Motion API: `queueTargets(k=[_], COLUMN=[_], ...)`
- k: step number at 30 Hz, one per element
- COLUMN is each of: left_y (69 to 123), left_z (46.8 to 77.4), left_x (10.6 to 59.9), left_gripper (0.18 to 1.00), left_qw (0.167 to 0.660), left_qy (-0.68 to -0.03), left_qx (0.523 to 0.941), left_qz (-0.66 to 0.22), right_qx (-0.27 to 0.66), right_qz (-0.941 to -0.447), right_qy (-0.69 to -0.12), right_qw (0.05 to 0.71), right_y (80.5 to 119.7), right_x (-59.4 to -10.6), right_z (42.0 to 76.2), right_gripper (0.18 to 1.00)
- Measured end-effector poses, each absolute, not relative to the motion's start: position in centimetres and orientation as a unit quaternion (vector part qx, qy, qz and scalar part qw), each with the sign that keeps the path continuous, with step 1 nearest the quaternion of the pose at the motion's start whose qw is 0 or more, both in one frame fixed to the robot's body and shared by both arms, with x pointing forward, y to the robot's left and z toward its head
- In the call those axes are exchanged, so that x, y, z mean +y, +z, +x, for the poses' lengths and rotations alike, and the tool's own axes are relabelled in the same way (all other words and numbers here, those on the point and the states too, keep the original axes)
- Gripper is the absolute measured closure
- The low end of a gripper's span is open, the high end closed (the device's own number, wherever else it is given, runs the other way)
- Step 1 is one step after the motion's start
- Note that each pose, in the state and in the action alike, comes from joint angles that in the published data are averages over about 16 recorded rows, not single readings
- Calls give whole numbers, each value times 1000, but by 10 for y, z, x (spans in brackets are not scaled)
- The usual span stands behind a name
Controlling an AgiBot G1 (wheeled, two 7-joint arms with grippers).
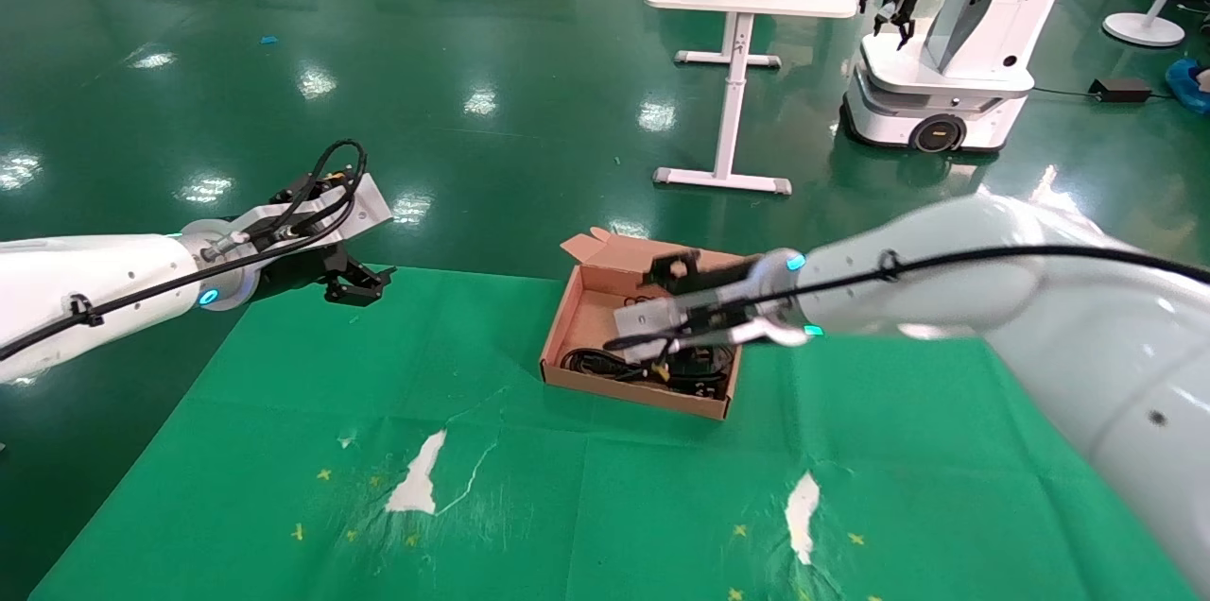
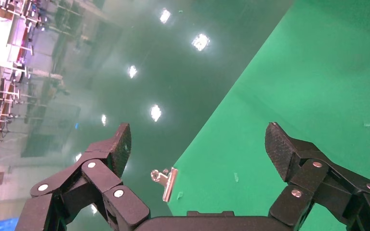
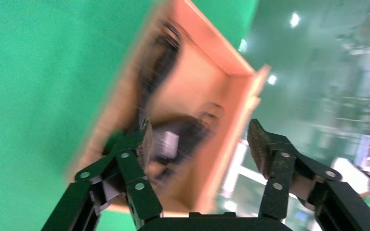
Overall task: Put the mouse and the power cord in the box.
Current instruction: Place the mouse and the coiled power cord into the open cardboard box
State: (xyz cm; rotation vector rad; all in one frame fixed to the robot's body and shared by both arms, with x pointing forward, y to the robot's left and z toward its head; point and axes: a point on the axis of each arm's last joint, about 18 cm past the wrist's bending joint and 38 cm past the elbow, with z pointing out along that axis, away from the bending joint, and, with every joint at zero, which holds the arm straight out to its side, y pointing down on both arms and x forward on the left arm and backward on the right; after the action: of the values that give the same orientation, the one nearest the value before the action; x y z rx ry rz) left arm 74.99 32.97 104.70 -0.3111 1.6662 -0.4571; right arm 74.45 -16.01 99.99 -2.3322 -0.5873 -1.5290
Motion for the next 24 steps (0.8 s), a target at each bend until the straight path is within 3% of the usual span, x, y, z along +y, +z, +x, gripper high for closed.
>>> queueTargets(k=[10, 16, 24], left_y=[1046, 1036, 1009], left_z=[750, 747, 735], left_x=[330, 328, 321], left_gripper=[184, 184, 184], left_qw=[638, 621, 565], left_qy=[-202, -221, -282], left_qx=[731, 738, 759], left_qz=[-137, -144, -161], right_qx=[-146, -114, -83], right_qz=[-820, -813, -793], right_qy=[-473, -436, -389], right_qw=[287, 368, 462], right_y=[972, 963, 960], right_x=[-174, -186, -207], right_z=[718, 696, 663], right_gripper=[346, 259, 199])
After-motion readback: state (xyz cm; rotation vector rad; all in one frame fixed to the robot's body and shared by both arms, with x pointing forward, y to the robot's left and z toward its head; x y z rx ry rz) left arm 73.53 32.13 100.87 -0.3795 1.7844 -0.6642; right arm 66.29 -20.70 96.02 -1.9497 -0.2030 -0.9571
